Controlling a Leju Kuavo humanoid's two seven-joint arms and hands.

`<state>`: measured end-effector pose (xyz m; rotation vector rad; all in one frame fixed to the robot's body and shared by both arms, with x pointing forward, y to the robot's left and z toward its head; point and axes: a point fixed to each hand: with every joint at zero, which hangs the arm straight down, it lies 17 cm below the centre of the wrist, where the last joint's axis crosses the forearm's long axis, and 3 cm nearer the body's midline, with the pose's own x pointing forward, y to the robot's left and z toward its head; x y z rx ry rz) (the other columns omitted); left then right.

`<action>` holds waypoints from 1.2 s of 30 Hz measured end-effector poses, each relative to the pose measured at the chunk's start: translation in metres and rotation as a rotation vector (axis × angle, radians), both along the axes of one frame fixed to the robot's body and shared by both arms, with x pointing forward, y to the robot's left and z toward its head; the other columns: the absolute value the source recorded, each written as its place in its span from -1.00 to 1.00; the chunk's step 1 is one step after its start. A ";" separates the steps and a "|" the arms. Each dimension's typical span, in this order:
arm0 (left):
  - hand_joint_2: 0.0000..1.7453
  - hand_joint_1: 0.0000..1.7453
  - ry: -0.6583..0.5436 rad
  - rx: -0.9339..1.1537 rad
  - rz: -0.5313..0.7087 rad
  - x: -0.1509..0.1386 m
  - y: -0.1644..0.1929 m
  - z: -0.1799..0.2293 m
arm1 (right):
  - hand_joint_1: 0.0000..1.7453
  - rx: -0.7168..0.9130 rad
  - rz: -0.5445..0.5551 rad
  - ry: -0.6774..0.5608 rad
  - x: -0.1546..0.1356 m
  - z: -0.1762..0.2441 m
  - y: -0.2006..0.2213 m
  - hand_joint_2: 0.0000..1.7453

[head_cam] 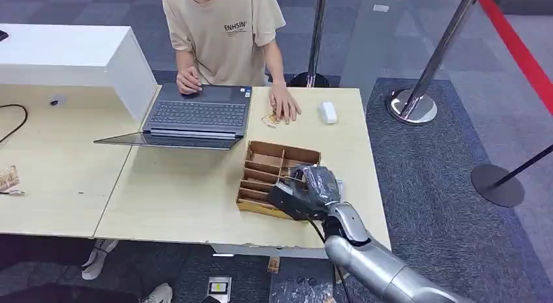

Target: Pass the card to the sensor for recognition and then transmit it.

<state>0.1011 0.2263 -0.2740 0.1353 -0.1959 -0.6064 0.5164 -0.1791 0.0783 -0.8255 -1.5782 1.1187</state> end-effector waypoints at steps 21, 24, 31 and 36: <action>1.00 -1.00 -0.017 -0.008 -0.088 0.008 -0.002 0.002 | 1.00 0.359 0.265 -0.230 0.065 0.250 0.036 1.00; 1.00 -1.00 -0.027 -0.007 -0.107 0.015 -0.003 0.003 | 1.00 0.347 0.282 -0.304 0.076 0.295 0.034 1.00; 1.00 -1.00 -0.040 -0.012 -0.132 0.024 -0.011 0.006 | 1.00 0.096 0.147 -0.393 0.110 0.312 0.026 1.00; 1.00 -1.00 -0.035 -0.010 -0.137 0.024 -0.014 0.006 | 1.00 -0.218 0.060 -0.402 0.123 0.275 0.032 1.00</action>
